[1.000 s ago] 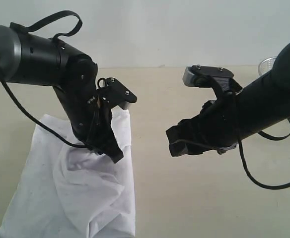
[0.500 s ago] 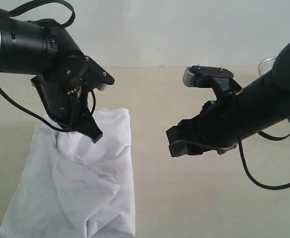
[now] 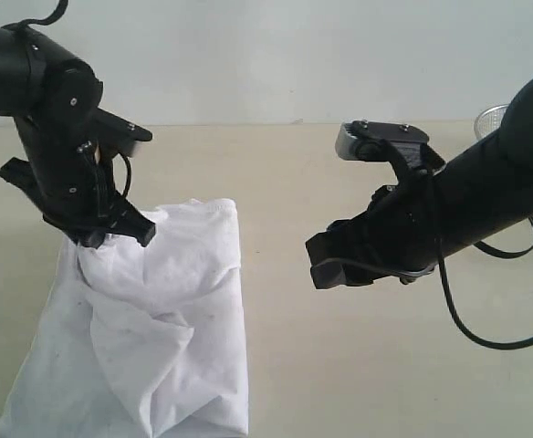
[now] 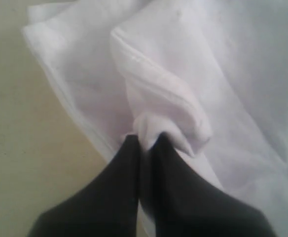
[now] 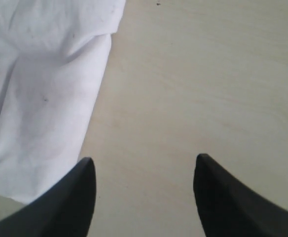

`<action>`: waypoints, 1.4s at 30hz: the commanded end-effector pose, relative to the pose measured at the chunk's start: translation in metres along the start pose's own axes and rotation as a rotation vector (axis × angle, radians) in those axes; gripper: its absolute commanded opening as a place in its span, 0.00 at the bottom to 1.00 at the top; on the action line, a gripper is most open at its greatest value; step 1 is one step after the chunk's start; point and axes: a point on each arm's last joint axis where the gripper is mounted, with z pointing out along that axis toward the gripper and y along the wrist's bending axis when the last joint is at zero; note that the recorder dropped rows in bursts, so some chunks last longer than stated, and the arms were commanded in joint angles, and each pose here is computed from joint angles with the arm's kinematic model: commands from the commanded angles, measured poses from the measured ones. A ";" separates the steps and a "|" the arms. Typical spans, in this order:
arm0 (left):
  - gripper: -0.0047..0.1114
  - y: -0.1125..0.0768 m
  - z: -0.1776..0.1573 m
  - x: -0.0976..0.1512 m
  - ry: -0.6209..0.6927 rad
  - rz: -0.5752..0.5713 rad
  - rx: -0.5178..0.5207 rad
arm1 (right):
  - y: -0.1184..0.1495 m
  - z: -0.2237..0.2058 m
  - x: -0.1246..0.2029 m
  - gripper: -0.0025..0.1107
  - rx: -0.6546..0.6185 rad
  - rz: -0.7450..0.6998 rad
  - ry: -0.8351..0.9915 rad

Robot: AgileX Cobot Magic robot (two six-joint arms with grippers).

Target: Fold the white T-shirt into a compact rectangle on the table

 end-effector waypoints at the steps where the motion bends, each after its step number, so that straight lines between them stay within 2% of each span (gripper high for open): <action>1: 0.15 0.005 -0.004 0.000 -0.002 -0.026 0.038 | -0.001 -0.003 0.000 0.49 0.007 -0.014 -0.010; 7: 0.45 0.007 -0.004 0.000 -0.004 -0.030 0.025 | -0.001 -0.003 0.000 0.49 0.006 -0.016 -0.009; 9: 0.48 0.008 -0.004 0.000 -0.003 -0.039 0.012 | -0.001 -0.003 0.000 0.49 0.006 -0.016 -0.009; 13: 0.47 0.009 -0.007 0.001 -0.002 -0.037 0.004 | -0.001 -0.003 0.000 0.49 0.006 -0.018 -0.008; 16: 0.44 0.016 -0.017 0.002 -0.028 -0.052 -0.041 | -0.001 -0.003 0.000 0.49 0.006 -0.018 -0.008; 21: 0.28 0.030 -0.034 0.005 -0.054 -0.059 -0.159 | -0.001 -0.003 0.000 0.49 0.003 -0.018 -0.002; 24: 0.19 0.036 -0.035 0.008 -0.031 -0.060 -0.187 | -0.001 -0.003 0.001 0.49 0.002 -0.018 0.000; 30: 0.16 0.041 -0.038 0.015 0.029 -0.084 -0.200 | -0.001 -0.003 0.001 0.49 -0.001 -0.018 0.006; 33: 0.16 0.039 -0.051 0.019 0.004 -0.120 -0.138 | -0.001 -0.003 0.001 0.49 -0.001 -0.018 0.006; 35: 0.16 0.037 -0.065 0.019 -0.059 -0.146 -0.074 | -0.001 -0.003 0.001 0.49 -0.001 -0.018 0.006; 36: 0.16 0.034 -0.074 0.021 -0.094 -0.166 -0.019 | -0.001 -0.003 0.001 0.49 -0.001 -0.018 0.006; 38: 0.16 0.023 -0.091 0.019 -0.185 -0.186 0.157 | -0.001 -0.003 0.001 0.49 0.000 -0.016 -0.001; 39: 0.16 0.014 -0.097 0.016 -0.237 -0.148 0.251 | -0.001 -0.003 0.000 0.49 0.002 -0.016 -0.004; 40: 0.15 0.006 -0.101 0.014 -0.271 -0.096 0.312 | -0.001 -0.003 0.000 0.49 0.002 -0.014 -0.005; 42: 0.13 -0.007 -0.105 0.011 -0.311 -0.065 0.404 | -0.001 -0.003 0.000 0.49 0.002 -0.012 -0.008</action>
